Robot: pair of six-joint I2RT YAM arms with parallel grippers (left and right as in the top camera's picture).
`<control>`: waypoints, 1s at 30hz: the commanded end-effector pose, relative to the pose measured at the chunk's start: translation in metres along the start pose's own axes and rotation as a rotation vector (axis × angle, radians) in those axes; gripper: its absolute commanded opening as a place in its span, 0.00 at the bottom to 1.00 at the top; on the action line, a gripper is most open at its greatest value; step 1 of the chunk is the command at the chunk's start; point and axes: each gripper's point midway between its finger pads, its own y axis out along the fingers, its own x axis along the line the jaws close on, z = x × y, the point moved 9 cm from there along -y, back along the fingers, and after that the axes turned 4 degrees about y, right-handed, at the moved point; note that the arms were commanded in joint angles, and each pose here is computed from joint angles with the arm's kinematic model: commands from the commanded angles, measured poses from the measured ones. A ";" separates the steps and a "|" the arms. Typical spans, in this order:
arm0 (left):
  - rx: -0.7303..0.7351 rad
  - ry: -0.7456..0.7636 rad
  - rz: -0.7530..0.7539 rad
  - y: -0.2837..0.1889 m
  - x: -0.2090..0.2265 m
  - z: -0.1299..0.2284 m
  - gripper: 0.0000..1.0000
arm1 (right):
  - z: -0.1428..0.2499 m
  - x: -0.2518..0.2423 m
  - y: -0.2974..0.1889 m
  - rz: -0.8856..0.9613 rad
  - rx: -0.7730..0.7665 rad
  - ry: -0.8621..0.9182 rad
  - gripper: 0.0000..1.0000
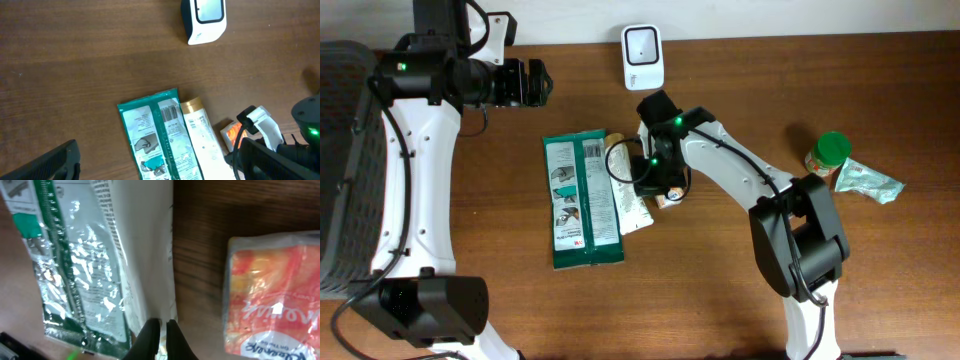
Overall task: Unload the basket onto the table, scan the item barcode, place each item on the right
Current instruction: 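Reach the right gripper to the small orange Kleenex box, then grasp the orange Kleenex box with the right gripper and lift it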
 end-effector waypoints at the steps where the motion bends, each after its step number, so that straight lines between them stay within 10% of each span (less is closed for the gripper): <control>1: -0.009 -0.008 0.006 -0.003 -0.001 -0.001 0.99 | 0.004 -0.009 0.008 0.041 0.001 0.053 0.04; 20: -0.009 -0.008 0.006 -0.003 -0.001 -0.001 0.99 | 0.002 -0.045 0.009 0.135 0.015 0.124 0.04; 30: -0.009 -0.008 0.006 -0.003 -0.001 -0.001 0.99 | -0.061 -0.118 -0.035 -0.013 -0.262 0.199 0.04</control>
